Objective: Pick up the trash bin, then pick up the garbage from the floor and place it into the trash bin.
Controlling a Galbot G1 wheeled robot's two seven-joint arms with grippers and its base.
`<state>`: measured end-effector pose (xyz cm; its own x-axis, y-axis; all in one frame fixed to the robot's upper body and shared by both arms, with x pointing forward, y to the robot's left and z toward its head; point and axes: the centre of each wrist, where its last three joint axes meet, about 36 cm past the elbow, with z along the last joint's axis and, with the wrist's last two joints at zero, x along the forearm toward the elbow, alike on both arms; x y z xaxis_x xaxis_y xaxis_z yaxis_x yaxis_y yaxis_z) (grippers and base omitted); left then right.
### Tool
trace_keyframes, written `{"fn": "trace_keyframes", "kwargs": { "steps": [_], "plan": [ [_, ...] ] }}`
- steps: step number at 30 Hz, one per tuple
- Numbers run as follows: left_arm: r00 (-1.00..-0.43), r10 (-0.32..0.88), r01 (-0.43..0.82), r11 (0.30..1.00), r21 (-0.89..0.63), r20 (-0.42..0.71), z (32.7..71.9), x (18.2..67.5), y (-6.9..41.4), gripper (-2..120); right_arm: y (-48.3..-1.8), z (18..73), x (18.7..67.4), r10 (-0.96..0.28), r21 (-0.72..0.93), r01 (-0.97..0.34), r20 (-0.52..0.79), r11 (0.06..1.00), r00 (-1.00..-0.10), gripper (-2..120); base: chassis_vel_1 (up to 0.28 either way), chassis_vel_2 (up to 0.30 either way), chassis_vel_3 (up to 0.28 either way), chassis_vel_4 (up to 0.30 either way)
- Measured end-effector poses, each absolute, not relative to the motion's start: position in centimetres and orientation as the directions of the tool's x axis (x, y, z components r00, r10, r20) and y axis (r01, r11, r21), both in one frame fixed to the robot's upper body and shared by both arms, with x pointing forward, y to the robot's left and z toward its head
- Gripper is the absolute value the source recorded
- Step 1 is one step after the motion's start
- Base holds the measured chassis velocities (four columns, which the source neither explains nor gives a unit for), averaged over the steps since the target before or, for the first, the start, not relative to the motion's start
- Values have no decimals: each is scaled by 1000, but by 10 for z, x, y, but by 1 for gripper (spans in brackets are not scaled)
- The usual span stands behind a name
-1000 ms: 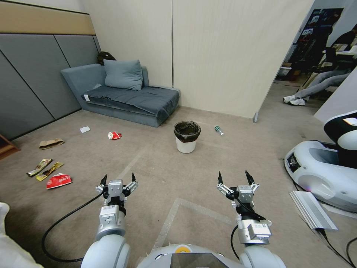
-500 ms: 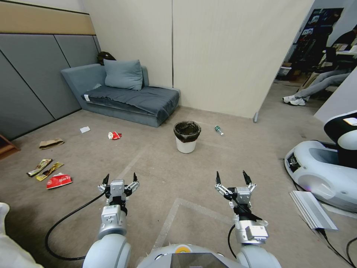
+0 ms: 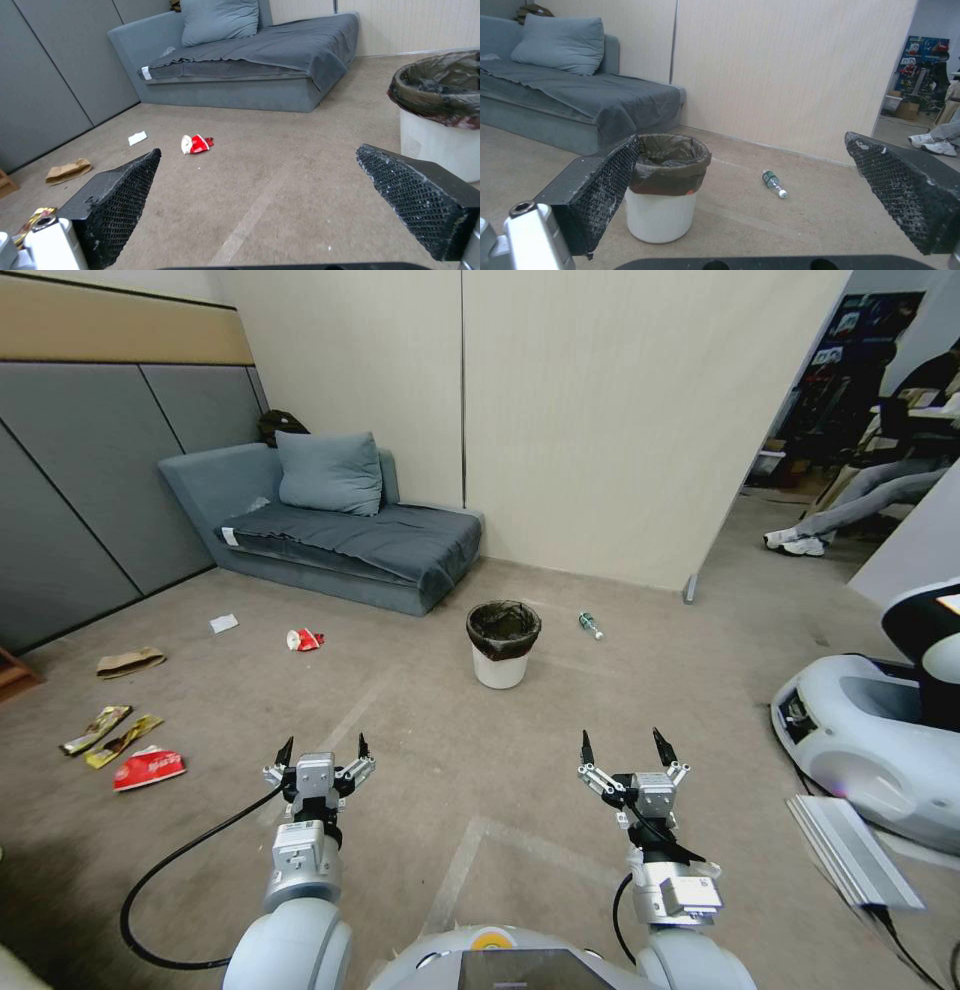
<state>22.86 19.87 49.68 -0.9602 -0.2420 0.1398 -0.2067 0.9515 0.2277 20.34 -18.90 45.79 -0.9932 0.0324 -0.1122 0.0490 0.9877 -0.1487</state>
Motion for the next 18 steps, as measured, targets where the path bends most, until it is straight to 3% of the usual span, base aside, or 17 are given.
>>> {"fn": "trace_keyframes", "kwargs": {
  "steps": [18],
  "plan": [
    [-961, -238, -202, 952, 231, 140, 495, 228, 197, 100, -189, 458, 203, 33, -148, 49, -114, 988, -993, 100, -180, 186, 180, -191]
  ]
}}
